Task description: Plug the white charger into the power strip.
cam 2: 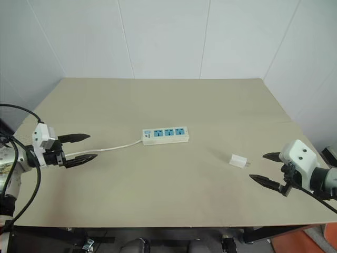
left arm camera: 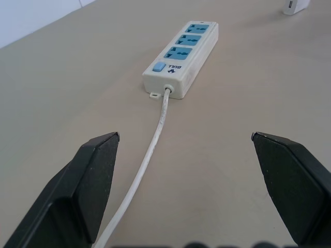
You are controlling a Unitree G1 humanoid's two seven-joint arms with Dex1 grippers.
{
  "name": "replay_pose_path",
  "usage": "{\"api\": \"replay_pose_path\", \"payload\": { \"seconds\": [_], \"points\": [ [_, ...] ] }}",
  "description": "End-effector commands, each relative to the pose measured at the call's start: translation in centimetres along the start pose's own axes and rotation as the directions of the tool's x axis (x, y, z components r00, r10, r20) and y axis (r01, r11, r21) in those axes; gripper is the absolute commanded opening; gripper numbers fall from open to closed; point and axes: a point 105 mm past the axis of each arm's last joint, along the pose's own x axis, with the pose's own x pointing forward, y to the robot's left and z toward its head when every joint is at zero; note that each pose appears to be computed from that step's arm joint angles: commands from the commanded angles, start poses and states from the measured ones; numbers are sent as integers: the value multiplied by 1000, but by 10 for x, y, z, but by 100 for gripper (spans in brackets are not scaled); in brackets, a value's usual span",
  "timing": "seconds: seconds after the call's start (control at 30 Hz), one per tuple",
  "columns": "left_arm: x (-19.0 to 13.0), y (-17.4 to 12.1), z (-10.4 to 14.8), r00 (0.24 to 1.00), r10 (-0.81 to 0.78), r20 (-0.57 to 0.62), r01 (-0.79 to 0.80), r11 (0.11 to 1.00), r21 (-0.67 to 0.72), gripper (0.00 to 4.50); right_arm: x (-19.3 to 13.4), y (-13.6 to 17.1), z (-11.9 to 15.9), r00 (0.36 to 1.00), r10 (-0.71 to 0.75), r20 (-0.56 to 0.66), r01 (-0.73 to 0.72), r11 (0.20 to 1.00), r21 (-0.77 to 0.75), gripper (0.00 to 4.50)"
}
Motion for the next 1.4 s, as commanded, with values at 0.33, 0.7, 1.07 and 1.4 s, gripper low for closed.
{"api": "replay_pose_path", "payload": {
  "seconds": [0.33,0.7,1.07,1.4],
  "points": [
    [2,2,3,1000,13,18,-13,999,29,447,-12,-9,9,998,-60,-2,60,997,-52,450],
    [8,5,0,1000,10,10,-10,999,47,447,-12,-8,10,997,-75,14,76,996,-53,450],
    [39,19,0,998,27,63,-32,997,69,447,3,7,35,991,-38,124,47,996,-70,450],
    [97,16,4,993,-83,85,84,996,-10,447,50,38,85,952,71,297,-43,994,-101,450]
  ]
}}
